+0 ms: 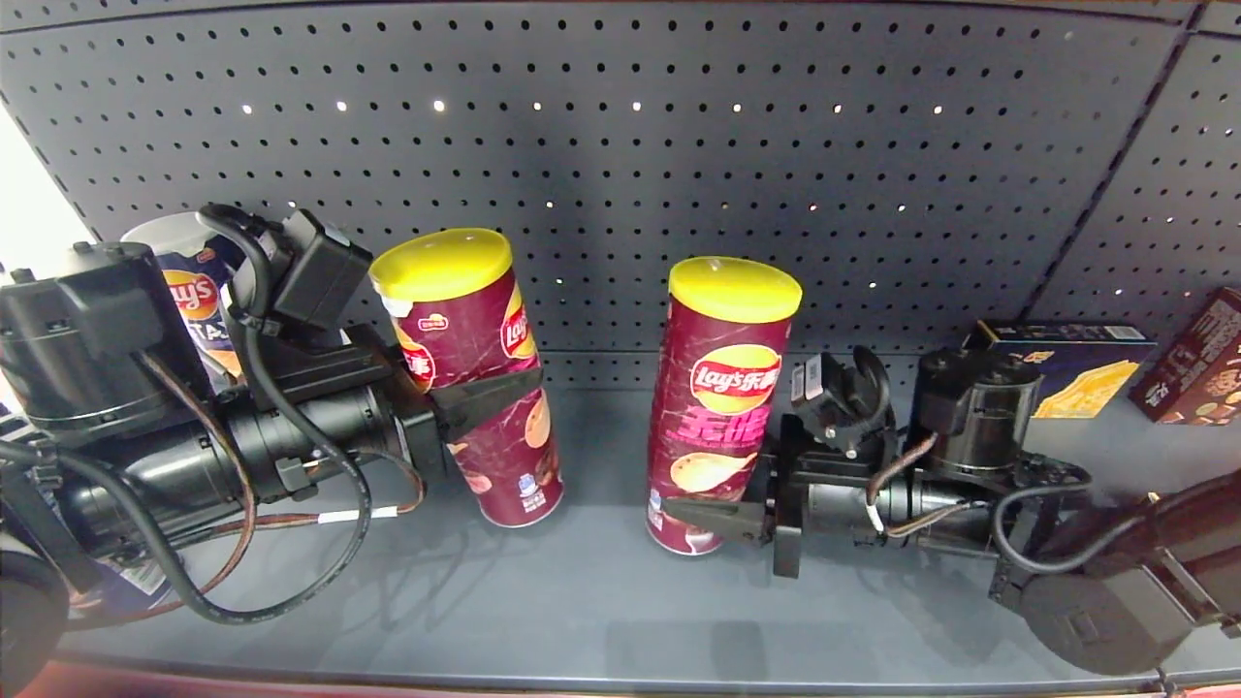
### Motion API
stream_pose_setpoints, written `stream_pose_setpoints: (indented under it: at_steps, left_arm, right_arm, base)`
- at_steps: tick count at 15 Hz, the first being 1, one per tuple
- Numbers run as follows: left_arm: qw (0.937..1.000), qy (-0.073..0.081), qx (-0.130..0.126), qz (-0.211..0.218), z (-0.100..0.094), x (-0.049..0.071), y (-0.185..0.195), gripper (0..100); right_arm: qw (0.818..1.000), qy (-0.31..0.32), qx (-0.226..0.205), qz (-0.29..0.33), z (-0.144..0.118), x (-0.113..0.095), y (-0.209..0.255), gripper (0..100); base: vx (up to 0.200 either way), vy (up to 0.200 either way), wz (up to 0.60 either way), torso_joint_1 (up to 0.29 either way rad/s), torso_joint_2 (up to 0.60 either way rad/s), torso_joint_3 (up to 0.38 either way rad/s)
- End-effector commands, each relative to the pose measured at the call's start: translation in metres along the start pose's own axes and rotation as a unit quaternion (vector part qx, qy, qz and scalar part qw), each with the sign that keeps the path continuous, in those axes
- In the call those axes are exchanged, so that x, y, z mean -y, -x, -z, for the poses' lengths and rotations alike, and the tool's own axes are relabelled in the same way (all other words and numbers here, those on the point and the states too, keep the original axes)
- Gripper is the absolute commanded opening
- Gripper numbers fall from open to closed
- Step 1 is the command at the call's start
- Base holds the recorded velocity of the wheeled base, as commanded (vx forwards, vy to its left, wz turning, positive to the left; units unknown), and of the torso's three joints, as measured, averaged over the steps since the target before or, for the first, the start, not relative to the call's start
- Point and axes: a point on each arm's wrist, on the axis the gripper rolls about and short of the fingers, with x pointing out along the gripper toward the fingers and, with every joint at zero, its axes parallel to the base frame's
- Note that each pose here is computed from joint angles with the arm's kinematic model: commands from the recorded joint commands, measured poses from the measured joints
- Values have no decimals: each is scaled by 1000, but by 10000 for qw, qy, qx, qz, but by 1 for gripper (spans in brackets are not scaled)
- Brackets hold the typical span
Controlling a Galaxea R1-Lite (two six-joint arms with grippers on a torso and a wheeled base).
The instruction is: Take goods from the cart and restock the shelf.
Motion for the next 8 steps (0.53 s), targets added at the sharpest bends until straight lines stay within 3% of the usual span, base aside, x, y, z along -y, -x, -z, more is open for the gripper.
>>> stream_pose_setpoints:
  at_steps: [1,8]
  left_arm:
    - [10000,1,-5,-3,0,0,0,0]
    - [10000,27,-41,-23,2,0,1,0]
  right_arm:
    - [9999,-11,-24,-125,3,-18,5,0]
    - [9988,-150,-289,-355,21,-47,3,0]
  base:
    - [0,0,0,0,0,0]
    - [0,0,0,0,0,0]
